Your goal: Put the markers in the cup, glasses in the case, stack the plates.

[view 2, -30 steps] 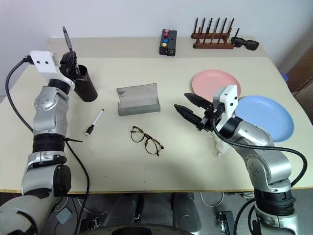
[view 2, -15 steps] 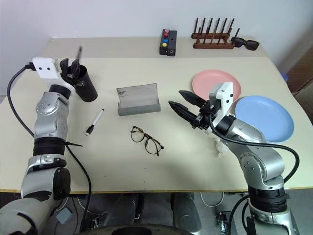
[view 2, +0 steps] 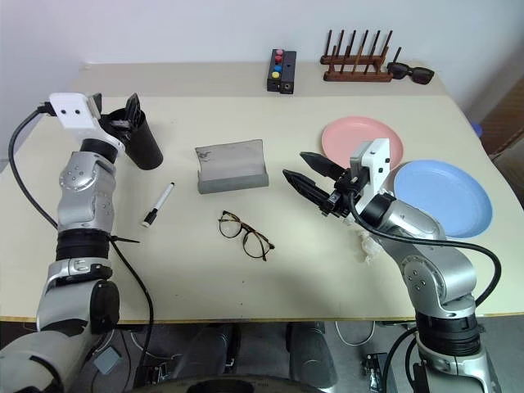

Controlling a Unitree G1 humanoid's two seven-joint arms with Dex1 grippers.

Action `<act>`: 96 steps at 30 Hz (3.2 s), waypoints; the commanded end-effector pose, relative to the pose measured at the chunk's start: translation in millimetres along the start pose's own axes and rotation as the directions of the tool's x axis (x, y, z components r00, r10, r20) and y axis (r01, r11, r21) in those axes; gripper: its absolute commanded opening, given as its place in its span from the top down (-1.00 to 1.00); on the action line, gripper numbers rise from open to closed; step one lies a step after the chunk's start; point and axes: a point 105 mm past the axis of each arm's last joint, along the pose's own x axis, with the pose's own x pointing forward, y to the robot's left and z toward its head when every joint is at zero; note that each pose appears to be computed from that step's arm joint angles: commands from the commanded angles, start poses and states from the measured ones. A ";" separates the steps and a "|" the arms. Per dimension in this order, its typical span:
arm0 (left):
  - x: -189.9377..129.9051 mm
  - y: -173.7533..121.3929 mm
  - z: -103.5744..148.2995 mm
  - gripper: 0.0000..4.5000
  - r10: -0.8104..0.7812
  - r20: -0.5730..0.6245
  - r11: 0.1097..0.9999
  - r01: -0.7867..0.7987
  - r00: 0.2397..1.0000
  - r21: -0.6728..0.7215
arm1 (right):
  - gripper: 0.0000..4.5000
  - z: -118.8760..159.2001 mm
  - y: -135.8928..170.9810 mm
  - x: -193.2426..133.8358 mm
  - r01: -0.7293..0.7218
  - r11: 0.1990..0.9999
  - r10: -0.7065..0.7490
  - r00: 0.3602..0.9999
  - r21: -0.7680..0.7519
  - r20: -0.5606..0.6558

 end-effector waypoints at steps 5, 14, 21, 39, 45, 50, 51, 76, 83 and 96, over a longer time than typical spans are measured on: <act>-42.4 -46.1 45.4 -0.99 -0.449 -0.062 0.891 0.443 0.891 -0.095 | -0.12 9.8 3.0 -2.4 -0.003 0.998 0.004 1.000 -0.059 0.014; -106.9 -10.3 -21.8 -0.99 -0.315 -0.642 0.940 0.325 0.699 -0.108 | -0.12 8.0 1.3 -2.7 -0.005 0.998 0.005 1.000 -0.060 -0.004; -112.9 -22.3 -64.5 -0.99 -0.205 -0.808 0.972 0.214 0.553 -0.100 | -0.12 7.2 2.9 1.9 -0.029 0.998 0.028 1.000 -0.056 -0.005; -109.3 -35.1 -97.7 -0.25 -0.111 -0.936 0.985 0.161 0.333 -0.060 | -0.12 -1.2 8.4 0.1 -0.026 0.998 0.025 0.999 -0.059 -0.020; -106.6 -26.7 -95.3 0.98 -0.075 -0.927 0.992 0.126 0.367 -0.030 | -0.12 2.0 8.8 1.7 -0.022 0.997 0.021 1.000 -0.068 -0.016; -89.9 -36.9 -77.1 0.98 -0.137 -0.838 0.982 0.185 0.529 -0.044 | -0.12 0.0 6.4 1.7 -0.022 0.998 0.020 1.000 -0.064 -0.022; -82.3 -39.3 -66.9 0.98 -0.153 -0.783 0.975 0.220 0.602 -0.021 | -0.12 -0.2 5.6 2.6 -0.024 0.998 0.022 0.999 -0.063 -0.022; -15.1 -8.5 92.8 0.98 -0.043 0.179 0.993 0.022 0.983 0.114 | -0.12 -4.4 1.6 12.8 -0.078 0.995 0.077 0.997 -0.068 -0.014; 0.7 11.6 91.7 0.98 0.088 0.220 0.979 -0.125 0.972 0.161 | -0.12 -3.0 2.3 13.8 -0.078 0.994 0.078 0.997 -0.070 -0.009; 12.7 13.1 80.7 0.98 0.114 0.231 0.971 -0.158 0.966 0.181 | -0.12 -0.3 4.1 15.6 -0.069 0.995 0.069 0.998 -0.076 -0.001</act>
